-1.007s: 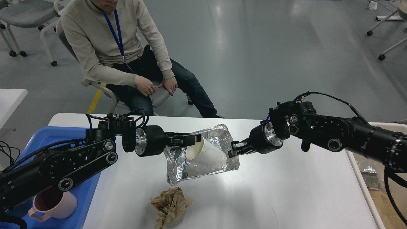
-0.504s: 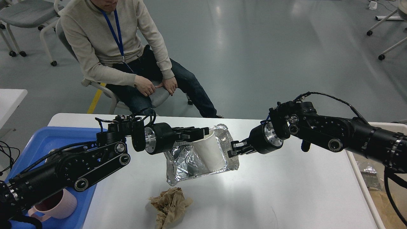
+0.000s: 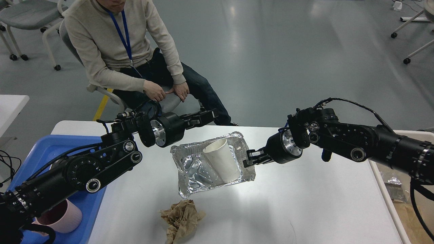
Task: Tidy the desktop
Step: 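Withdraw the left gripper from the foil tray toward the blue tray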
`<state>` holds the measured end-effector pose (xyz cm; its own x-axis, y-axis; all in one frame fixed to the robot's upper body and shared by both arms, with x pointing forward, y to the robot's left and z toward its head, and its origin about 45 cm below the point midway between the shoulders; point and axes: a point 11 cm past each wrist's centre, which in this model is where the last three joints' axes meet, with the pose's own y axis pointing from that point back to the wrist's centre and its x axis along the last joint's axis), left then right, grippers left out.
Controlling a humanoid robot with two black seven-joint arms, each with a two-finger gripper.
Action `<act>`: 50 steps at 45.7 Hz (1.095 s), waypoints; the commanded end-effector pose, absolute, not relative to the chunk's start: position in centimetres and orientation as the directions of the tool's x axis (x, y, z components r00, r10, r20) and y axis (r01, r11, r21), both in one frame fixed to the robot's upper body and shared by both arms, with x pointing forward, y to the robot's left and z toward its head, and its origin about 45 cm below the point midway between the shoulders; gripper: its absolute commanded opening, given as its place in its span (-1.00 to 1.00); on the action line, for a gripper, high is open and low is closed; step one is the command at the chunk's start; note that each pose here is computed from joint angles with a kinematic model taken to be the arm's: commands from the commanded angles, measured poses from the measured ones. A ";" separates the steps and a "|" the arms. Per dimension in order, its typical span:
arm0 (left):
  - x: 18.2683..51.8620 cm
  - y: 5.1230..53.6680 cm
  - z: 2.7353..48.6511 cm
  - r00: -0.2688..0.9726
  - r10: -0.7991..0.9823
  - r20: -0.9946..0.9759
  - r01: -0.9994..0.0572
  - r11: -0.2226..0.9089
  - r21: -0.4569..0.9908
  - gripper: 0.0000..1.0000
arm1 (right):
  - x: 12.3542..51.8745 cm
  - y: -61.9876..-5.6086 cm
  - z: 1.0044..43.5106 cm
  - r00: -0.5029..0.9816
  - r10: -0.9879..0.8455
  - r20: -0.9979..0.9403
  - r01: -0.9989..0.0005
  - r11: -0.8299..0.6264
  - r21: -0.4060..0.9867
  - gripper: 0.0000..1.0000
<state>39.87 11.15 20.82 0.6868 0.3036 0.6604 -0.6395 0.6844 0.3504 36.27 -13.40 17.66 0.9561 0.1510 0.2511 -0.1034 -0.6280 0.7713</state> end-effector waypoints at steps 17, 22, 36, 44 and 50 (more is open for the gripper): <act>37.9 19.5 23.7 0.681 0.199 0.705 -0.626 0.658 0.419 0.34 | 36.4 -15.5 17.2 0.964 0.115 0.242 -0.124 -0.610 0.783 -1.00; 36.7 23.2 25.1 0.671 0.170 0.722 -0.636 0.633 0.442 0.34 | 36.4 -15.6 17.2 0.963 0.115 0.242 -0.124 -0.609 0.783 -1.00; 33.2 33.4 27.3 0.680 0.216 0.701 -0.698 0.481 0.530 0.64 | 36.5 -15.6 17.2 0.964 0.114 0.242 -0.125 -0.608 0.784 -1.00; 30.9 38.1 27.1 0.691 0.268 0.671 -0.716 0.377 0.587 0.71 | 36.6 -16.4 17.3 0.964 0.102 0.245 -0.137 -0.602 0.787 -1.00; 28.9 40.1 26.4 0.715 0.275 0.642 -0.697 0.352 0.625 0.77 | 36.7 -16.4 17.4 0.964 0.100 0.247 -0.139 -0.603 0.786 -1.00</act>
